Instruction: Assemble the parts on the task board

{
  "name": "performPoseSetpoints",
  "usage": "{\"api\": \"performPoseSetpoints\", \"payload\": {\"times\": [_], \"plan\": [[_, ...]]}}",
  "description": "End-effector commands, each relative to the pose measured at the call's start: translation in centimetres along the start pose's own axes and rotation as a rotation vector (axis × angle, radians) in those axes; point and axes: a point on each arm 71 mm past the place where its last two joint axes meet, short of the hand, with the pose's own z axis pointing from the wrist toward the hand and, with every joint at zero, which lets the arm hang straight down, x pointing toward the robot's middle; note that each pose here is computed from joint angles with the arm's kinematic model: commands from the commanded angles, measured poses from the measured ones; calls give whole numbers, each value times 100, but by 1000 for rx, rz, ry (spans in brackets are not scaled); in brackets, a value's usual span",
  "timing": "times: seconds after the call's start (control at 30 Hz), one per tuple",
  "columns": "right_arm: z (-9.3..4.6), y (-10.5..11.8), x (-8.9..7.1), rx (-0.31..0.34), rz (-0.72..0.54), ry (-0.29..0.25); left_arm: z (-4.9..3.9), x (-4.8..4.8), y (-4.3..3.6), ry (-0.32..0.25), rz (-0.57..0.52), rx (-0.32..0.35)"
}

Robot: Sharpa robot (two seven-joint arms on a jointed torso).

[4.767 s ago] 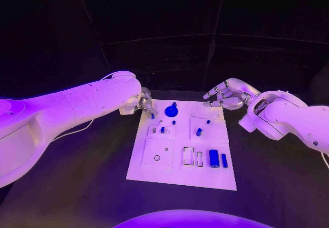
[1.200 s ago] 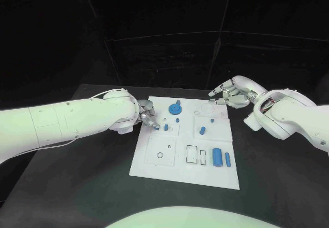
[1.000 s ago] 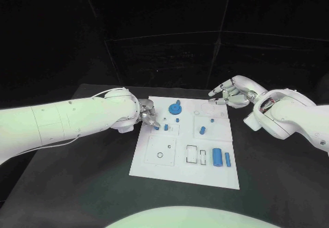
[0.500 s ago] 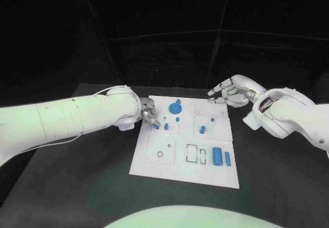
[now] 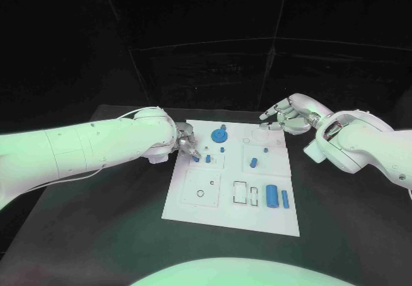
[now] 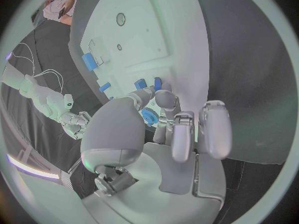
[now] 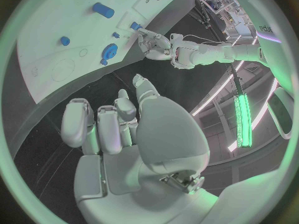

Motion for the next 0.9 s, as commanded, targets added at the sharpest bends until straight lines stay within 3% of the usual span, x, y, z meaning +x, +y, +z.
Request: {"api": "performPoseSetpoints", "payload": {"times": [0.03, 0.9], "plan": [[3, 21, -8, -12, 0, -6, 14, 53, 11, 26, 9, -10], [-3, 20, -14, -13, 0, -10, 51, 29, 15, 25, 10, -21]]}}
